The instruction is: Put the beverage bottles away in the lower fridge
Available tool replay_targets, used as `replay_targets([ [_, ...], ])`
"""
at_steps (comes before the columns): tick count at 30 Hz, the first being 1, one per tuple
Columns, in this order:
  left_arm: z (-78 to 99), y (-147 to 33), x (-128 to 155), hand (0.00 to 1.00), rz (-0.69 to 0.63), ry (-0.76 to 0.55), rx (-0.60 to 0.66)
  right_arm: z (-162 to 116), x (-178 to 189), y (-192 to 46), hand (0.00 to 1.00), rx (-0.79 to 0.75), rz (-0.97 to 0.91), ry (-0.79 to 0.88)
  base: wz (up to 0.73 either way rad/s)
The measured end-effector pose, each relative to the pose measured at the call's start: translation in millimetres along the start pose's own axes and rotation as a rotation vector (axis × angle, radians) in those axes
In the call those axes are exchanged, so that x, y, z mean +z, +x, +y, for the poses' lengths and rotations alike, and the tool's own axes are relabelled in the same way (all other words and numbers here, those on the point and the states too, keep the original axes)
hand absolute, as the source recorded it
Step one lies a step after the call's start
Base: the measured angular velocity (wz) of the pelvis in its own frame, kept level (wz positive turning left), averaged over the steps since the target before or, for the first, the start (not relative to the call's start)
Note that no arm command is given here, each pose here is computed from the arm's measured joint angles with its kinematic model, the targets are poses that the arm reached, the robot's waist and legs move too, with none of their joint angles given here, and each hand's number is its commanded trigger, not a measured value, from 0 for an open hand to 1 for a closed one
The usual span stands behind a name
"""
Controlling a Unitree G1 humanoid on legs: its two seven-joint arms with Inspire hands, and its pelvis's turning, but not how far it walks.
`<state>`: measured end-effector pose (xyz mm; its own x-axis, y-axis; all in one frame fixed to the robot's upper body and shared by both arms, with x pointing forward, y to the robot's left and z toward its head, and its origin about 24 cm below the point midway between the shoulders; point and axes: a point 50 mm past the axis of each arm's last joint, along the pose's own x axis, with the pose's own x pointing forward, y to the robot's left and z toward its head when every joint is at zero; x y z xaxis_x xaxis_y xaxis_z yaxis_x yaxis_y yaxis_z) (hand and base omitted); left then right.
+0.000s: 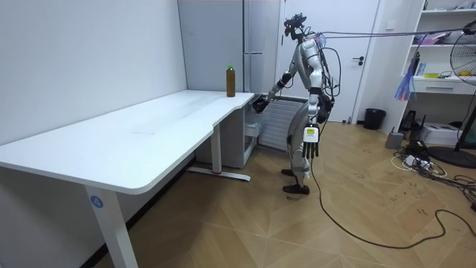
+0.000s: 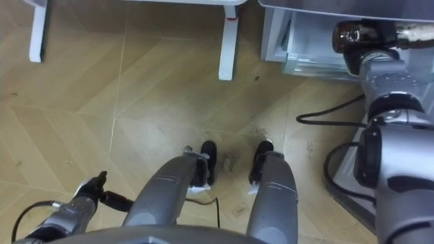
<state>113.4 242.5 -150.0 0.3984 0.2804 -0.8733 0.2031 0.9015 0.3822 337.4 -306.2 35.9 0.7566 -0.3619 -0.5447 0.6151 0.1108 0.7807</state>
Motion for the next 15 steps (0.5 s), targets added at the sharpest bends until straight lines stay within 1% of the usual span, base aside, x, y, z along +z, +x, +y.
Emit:
replay_targets([
  [2,0.6,0.2,1.4,0.0,-0.004,0.0,0.002,8.0,0.2,-1.2,0.0,0.01,0.001,0.009,-0.04],
  [4,0.8,0.2,1.3,0.0,-0.003,0.0,0.003,9.9,0.1,-1.4,0.0,0.007,0.002,0.013,-0.06],
  [15,2.3,0.2,-1.2,0.0,0.02,0.003,0.022,9.1,1.1,-1.6,0.0,-0.022,0.007,0.041,0.0],
])
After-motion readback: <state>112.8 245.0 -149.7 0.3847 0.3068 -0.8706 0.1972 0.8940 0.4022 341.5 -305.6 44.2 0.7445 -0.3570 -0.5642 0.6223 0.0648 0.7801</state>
